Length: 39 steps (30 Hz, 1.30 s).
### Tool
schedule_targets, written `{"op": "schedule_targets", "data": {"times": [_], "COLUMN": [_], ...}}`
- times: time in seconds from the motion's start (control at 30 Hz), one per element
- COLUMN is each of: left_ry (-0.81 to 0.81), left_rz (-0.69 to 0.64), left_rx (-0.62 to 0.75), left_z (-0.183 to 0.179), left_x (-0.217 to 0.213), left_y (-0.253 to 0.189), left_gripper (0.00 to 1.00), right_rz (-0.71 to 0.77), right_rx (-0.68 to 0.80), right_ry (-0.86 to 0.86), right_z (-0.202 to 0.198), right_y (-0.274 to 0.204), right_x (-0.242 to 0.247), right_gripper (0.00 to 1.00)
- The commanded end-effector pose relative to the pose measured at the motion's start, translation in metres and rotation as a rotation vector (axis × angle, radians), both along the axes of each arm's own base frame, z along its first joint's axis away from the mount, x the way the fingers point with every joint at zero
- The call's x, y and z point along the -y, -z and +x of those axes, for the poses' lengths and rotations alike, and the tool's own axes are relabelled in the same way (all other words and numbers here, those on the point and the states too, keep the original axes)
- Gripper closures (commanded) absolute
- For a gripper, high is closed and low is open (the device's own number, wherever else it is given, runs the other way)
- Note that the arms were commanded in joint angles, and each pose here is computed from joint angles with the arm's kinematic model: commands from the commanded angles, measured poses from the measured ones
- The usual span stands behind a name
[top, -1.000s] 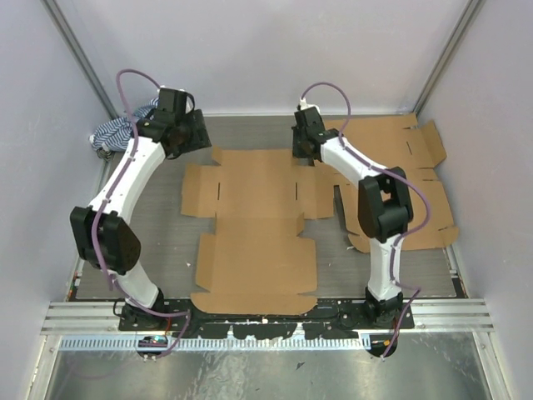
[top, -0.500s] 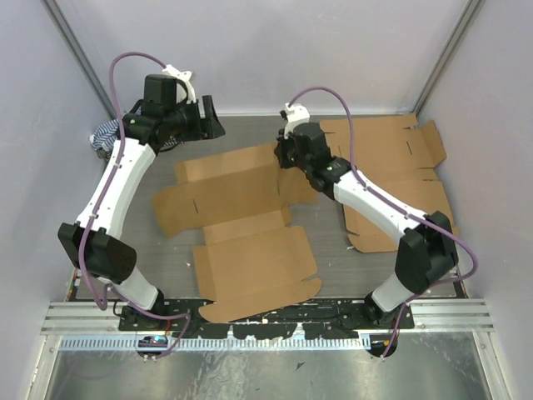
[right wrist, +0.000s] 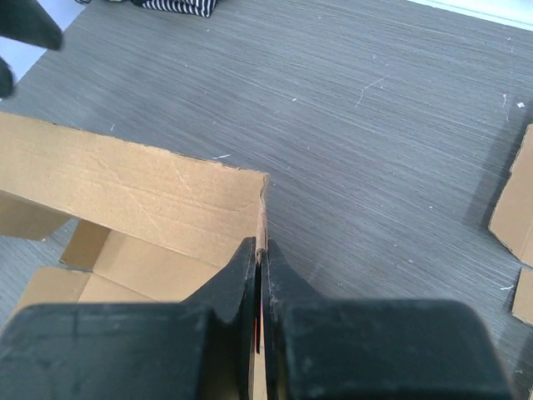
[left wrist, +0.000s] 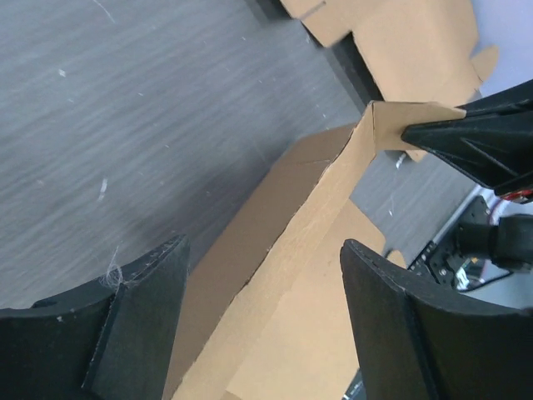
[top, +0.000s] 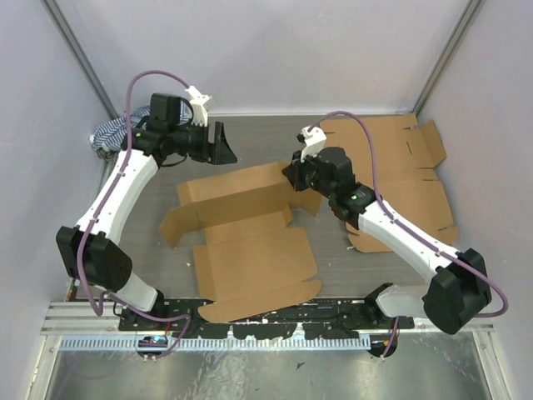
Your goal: Fold the paper box
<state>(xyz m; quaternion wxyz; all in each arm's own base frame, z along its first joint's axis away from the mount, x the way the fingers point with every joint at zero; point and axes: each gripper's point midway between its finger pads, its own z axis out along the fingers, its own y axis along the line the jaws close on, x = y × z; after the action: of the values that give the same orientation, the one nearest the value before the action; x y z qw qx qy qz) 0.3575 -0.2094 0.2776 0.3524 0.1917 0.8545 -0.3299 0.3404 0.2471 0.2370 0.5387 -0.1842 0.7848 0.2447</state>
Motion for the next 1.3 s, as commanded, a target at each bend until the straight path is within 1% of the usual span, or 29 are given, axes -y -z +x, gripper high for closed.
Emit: {"op": "schedule_targets", "data": {"times": [0.0, 0.13, 0.23, 0.47, 0.53, 0.6, 0.87, 1.03, 1.1, 1.13, 1.17, 1.27], "left_ry": [0.114, 0.153, 0.194, 0.207, 0.210, 0.220, 0.235, 0.221, 0.208, 0.198, 0.190, 0.201], "left_rz": [-0.078, -0.077, -0.061, 0.032, 0.056, 0.085, 0.201, 0.218, 0.225, 0.228, 0.229, 0.199], "left_rx": [-0.027, -0.093, -0.118, -0.144, -0.126, -0.143, -0.171, -0.171, -0.158, -0.146, -0.135, -0.121], "left_z": [-0.007, -0.014, -0.023, -0.037, -0.037, -0.044, -0.060, -0.059, -0.055, -0.051, -0.049, -0.047], "left_x": [0.019, 0.026, 0.031, 0.030, 0.031, 0.031, 0.031, 0.031, 0.030, 0.030, 0.030, 0.035], "left_y": [0.007, 0.020, 0.027, 0.048, 0.049, 0.053, 0.075, 0.077, 0.075, 0.072, 0.069, 0.060], "left_gripper": [0.22, 0.23, 0.24, 0.27, 0.28, 0.29, 0.38, 0.42, 0.40, 0.35, 0.33, 0.31], "right_rz": [0.035, 0.040, 0.039, 0.022, 0.017, 0.017, 0.020, 0.013, 0.012, 0.010, 0.008, 0.008], "right_rx": [0.061, 0.056, 0.053, 0.032, 0.023, 0.019, 0.001, -0.002, -0.003, -0.002, -0.001, 0.003], "right_ry": [-0.066, -0.075, -0.071, -0.041, -0.037, -0.037, -0.046, -0.052, -0.055, -0.057, -0.056, -0.060], "right_z": [-0.012, -0.013, -0.012, -0.005, -0.003, -0.002, -0.001, -0.002, -0.003, -0.003, -0.004, -0.005], "right_y": [-0.021, -0.021, -0.020, -0.014, -0.011, -0.011, -0.014, -0.014, -0.014, -0.014, -0.014, -0.015], "right_x": [-0.007, -0.009, -0.010, -0.008, -0.009, -0.010, -0.014, -0.014, -0.014, -0.014, -0.013, -0.012], "right_gripper": [0.92, 0.92, 0.92, 0.90, 0.90, 0.90, 0.88, 0.88, 0.88, 0.88, 0.88, 0.88]}}
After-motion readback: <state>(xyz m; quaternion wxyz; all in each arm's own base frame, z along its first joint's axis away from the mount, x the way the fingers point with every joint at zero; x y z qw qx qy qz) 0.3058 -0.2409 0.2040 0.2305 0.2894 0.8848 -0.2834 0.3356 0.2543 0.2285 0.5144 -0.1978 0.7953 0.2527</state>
